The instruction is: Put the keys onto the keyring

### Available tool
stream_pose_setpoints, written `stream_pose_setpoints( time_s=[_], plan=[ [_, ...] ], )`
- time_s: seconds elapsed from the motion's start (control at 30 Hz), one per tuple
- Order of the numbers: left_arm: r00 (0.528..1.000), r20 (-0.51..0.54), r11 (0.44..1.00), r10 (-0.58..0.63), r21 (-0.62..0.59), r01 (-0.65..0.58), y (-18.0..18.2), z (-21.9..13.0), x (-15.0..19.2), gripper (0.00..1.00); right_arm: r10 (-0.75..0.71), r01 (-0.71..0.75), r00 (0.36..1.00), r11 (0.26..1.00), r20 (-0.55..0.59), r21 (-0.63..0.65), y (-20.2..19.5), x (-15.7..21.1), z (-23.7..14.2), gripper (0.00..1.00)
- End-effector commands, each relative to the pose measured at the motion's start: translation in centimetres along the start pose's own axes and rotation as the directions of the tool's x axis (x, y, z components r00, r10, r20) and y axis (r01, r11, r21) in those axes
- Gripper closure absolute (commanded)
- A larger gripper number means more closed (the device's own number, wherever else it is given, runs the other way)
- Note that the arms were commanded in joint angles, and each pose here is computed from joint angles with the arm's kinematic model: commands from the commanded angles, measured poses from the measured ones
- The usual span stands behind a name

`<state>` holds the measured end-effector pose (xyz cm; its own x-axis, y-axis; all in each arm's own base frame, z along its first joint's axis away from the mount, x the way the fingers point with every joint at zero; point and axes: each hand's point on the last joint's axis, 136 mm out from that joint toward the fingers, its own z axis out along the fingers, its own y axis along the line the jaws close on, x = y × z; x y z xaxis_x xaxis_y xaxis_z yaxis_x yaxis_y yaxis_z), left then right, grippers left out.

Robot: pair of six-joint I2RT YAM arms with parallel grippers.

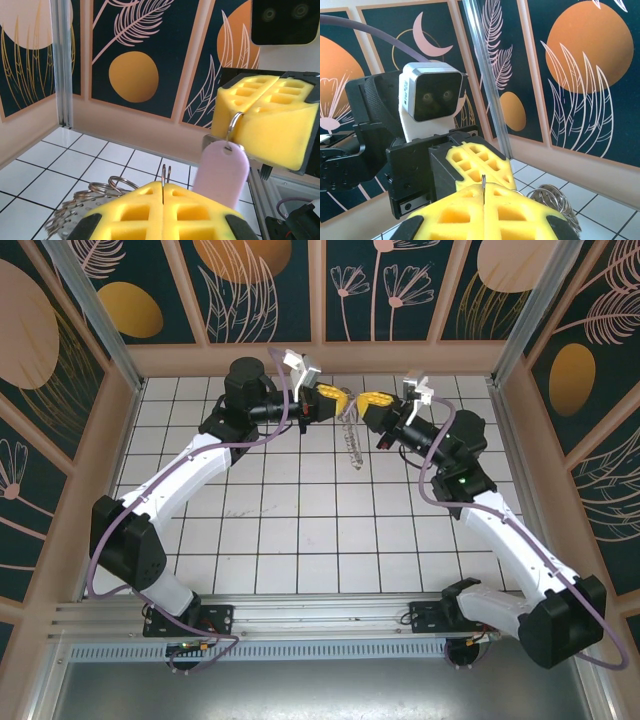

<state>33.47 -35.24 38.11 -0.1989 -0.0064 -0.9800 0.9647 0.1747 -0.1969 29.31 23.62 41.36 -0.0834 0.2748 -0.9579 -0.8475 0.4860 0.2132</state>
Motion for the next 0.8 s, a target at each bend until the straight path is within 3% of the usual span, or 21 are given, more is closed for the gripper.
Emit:
stream_pose_setpoints(
  time_s=[0.0, 0.53, 0.77],
  plan=[
    [0.998, 0.034, 0.999, 0.046, 0.025, -0.047, -0.9, -0.1, -1.2, 1.00, -0.024, 0.025, 0.999, 0.999, -0.026, 0.027, -0.2, 0.9, -0.4, 1.00],
    [0.998, 0.030, 0.998, 0.047, 0.029, -0.048, -1.0, -0.2, -1.2, 1.00, -0.026, 0.021, 0.997, 0.997, 0.074, 0.067, -0.6, -3.1, -3.9, 1.00],
    [0.998, 0.033, 0.998, 0.047, 0.033, -0.048, -1.1, -0.2, -1.3, 1.00, -0.024, 0.020, 0.999, 0.993, 0.031, 0.113, -2.4, -1.7, -3.8, 1.00]
  ],
)
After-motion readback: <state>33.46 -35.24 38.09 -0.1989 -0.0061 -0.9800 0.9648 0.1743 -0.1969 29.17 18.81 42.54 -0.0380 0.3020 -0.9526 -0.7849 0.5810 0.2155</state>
